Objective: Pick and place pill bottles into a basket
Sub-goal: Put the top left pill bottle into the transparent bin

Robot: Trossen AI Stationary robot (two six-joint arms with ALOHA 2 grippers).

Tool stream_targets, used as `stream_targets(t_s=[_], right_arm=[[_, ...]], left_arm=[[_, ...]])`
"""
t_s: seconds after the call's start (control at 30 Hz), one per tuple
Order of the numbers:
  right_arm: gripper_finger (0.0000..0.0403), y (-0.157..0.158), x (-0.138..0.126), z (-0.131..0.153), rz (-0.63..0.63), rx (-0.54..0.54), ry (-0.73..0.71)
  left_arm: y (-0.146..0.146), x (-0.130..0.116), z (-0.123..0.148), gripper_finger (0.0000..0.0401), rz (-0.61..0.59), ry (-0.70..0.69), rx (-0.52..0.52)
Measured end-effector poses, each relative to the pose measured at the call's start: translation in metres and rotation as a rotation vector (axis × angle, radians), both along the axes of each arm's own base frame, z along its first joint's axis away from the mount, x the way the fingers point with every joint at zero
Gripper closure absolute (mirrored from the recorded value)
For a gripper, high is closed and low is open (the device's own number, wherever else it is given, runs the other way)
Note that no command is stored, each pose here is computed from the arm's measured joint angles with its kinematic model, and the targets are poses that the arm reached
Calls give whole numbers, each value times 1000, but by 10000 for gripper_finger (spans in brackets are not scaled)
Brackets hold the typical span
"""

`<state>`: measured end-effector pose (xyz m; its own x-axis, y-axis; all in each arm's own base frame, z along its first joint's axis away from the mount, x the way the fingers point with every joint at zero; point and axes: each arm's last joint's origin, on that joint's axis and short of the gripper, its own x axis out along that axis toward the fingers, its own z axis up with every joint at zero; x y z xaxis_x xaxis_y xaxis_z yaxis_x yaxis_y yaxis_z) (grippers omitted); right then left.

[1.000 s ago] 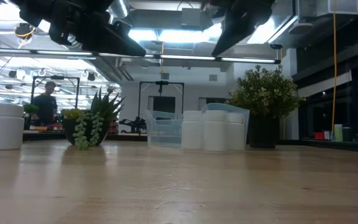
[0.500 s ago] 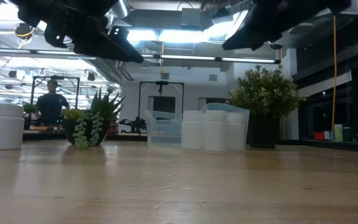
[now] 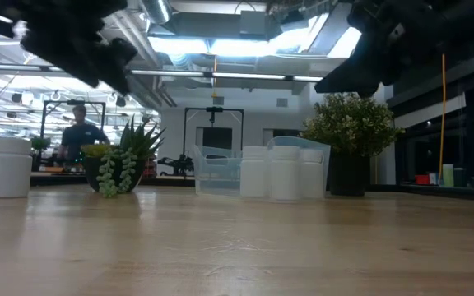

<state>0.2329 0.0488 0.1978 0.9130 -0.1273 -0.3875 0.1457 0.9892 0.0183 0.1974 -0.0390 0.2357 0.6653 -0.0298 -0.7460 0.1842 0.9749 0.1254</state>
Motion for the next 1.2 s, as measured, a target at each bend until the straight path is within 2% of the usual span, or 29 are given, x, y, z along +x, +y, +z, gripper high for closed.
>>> stream_targets(t_s=[0.13,0.3,0.43,0.6,0.7,0.8,1.0,1.2], right_arm=[[399,1,2,4,21,-49,-17],[399,1,3,7,38,-86,-40],[399,1,3,6,39,-88,-34],[399,1,2,6,40,-88,-29],[399,1,3,5,42,-89,-24],[399,1,2,5,42,-89,-21],[399,2,2,4,47,-90,-19],[399,2,2,4,47,-91,-18]], left_arm=[[-3,-11,0,152,18,59,13],[-3,-21,0,152,159,114,-84],[0,-34,-3,152,282,223,-158],[5,-53,-7,152,440,371,-177],[5,-64,-7,152,490,420,-174],[3,-72,-4,152,503,410,-188],[-3,-88,5,152,542,270,-208],[-9,-101,-16,153,600,226,-201]])
